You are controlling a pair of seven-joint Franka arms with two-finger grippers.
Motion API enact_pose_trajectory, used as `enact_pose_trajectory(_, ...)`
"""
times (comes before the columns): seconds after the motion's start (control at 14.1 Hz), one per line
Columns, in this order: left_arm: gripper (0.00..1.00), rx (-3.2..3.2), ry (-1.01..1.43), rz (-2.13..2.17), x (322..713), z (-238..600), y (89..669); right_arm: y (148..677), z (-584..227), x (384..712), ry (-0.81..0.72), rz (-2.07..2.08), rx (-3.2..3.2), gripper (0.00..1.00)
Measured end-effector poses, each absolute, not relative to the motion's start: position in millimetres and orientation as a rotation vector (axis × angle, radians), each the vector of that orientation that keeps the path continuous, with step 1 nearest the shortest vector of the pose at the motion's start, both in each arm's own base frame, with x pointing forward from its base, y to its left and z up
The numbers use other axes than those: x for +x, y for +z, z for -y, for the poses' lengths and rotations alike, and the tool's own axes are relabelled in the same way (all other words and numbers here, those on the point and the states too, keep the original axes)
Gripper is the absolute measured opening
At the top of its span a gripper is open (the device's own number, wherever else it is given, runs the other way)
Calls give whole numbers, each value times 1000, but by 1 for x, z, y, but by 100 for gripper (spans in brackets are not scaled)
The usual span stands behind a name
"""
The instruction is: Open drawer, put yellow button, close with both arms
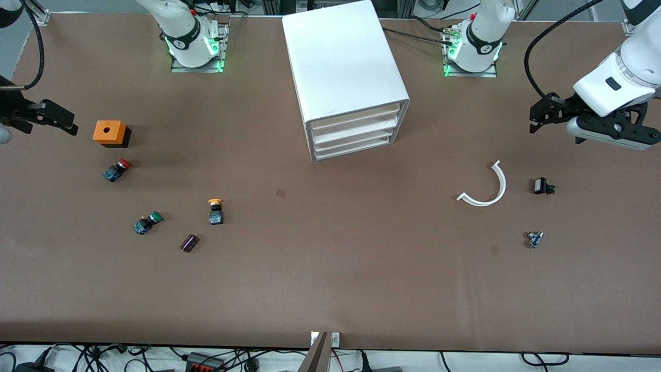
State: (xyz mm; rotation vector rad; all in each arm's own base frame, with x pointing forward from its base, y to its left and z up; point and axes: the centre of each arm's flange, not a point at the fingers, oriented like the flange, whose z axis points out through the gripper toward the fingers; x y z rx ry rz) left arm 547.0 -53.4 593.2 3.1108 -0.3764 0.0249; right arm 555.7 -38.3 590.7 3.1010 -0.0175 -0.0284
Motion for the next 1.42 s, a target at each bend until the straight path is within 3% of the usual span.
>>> enact_pose_trajectory(0.78,100,3107,-51,393,540,59,598,590,38,556,-30,13,3101,100)
enact_pose_trajectory(0.99,100,3064,-259,447,525,79,592,582,37,558,-53,3,3101,100)
enact_pose_trajectory(1.42,100,2602,-643,471,522,151,525,542,6,579,-118,-85,3097,100)
